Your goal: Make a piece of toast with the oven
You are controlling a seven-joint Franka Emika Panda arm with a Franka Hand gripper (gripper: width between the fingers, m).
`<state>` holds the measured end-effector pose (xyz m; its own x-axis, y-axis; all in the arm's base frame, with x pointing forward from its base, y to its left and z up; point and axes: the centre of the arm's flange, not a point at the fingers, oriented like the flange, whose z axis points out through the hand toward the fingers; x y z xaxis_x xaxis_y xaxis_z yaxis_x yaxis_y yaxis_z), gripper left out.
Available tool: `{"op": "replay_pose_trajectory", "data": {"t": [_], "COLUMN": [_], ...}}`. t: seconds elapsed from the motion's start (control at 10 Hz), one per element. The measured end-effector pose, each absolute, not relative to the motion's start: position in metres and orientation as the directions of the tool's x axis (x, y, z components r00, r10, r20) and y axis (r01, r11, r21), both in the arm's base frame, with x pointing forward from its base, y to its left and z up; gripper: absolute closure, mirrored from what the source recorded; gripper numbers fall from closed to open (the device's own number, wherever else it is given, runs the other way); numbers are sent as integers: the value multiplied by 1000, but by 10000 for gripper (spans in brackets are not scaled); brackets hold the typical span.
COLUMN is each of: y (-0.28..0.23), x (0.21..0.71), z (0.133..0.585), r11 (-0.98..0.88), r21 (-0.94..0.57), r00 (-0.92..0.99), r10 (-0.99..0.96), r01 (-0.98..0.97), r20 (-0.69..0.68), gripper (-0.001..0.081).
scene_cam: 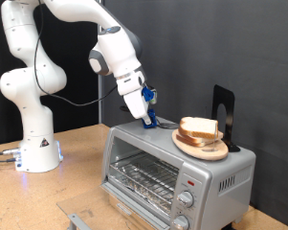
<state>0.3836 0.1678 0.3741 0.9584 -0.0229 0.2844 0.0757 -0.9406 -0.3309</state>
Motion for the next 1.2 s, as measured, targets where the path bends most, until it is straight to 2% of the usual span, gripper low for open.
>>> {"op": "replay_pose_trajectory", "data": {"t": [0.4, 0.8, 1.2], "y": [168, 161, 139], "x": [382, 369, 376], "z": [382, 433, 429], "r11": [-926, -894, -894], "r21": [-367, -430, -445], "r00": [955, 959, 949], "r10": [-27, -5, -92], "r01": [88, 122, 54], "r20": [296, 282, 301], "gripper": [408, 406, 406]}}
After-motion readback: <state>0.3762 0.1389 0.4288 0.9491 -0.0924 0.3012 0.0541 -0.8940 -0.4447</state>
